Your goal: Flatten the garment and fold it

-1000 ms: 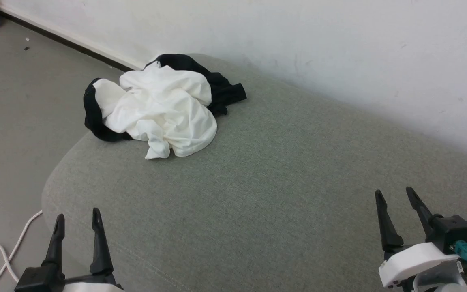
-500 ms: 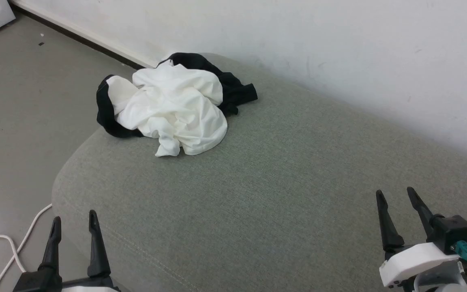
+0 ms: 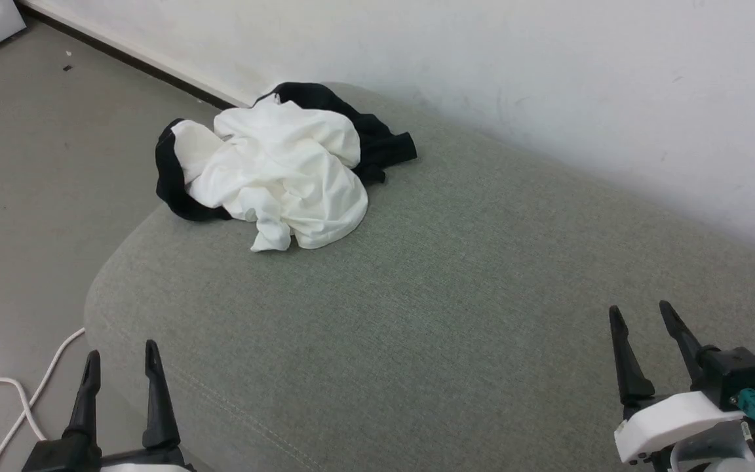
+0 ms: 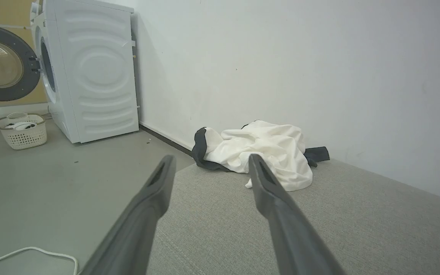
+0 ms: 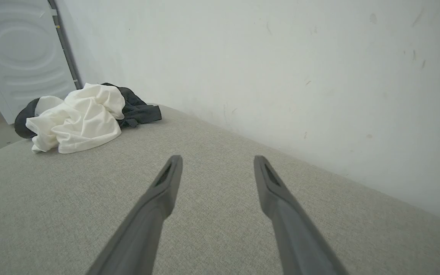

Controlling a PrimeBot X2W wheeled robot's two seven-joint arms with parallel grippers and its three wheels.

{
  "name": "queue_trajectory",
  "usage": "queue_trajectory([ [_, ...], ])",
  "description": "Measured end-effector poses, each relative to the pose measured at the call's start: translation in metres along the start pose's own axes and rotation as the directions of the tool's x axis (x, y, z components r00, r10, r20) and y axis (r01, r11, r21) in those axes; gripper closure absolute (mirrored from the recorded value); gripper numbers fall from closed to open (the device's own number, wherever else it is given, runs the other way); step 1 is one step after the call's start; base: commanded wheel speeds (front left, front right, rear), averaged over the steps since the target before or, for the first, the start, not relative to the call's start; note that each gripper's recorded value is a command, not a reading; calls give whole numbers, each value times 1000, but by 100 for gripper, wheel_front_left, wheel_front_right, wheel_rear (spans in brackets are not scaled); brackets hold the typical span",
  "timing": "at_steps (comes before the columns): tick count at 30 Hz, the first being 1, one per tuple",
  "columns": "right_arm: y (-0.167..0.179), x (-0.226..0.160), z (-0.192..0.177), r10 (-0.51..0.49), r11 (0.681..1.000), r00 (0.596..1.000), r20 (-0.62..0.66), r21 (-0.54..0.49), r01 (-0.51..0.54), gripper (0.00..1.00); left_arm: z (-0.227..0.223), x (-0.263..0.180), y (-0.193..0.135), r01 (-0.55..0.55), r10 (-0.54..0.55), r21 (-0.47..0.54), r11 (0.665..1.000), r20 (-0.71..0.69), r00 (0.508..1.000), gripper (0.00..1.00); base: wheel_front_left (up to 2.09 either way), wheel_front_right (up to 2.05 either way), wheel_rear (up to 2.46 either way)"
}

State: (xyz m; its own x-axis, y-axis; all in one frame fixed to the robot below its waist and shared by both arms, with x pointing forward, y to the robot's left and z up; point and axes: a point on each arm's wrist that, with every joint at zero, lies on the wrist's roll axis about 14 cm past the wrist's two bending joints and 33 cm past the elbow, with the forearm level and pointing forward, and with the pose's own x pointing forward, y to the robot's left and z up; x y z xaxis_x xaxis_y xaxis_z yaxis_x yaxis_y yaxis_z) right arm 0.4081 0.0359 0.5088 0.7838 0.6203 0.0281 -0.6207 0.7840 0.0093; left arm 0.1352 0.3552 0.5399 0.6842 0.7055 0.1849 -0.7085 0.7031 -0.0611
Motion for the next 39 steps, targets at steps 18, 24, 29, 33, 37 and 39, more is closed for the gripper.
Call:
queue_trajectory([
  [18,-9,24,11,1,1000,1000,25,-9,-1,0,156,113,-64,230,-220,3,973,306,926,0,0,0,0],
  [24,-14,36,14,2,1000,999,33,-20,-1,0,166,179,-80,264,-277,88,960,194,941,0,0,0,0],
  [29,-25,41,9,-19,999,1000,19,-36,20,0,133,225,-88,287,-290,156,945,-5,957,0,0,0,0],
  [33,-38,42,5,-50,998,999,8,-46,51,0,101,252,-102,322,-301,123,939,-164,940,0,0,0,0],
  [37,-52,39,-6,-84,995,996,-21,-55,83,0,54,264,-121,377,-316,109,920,-363,876,0,0,0,0],
  [39,-58,39,-11,-98,994,995,-34,-56,96,0,30,266,-125,389,-309,94,917,-450,838,0,0,0,0],
])
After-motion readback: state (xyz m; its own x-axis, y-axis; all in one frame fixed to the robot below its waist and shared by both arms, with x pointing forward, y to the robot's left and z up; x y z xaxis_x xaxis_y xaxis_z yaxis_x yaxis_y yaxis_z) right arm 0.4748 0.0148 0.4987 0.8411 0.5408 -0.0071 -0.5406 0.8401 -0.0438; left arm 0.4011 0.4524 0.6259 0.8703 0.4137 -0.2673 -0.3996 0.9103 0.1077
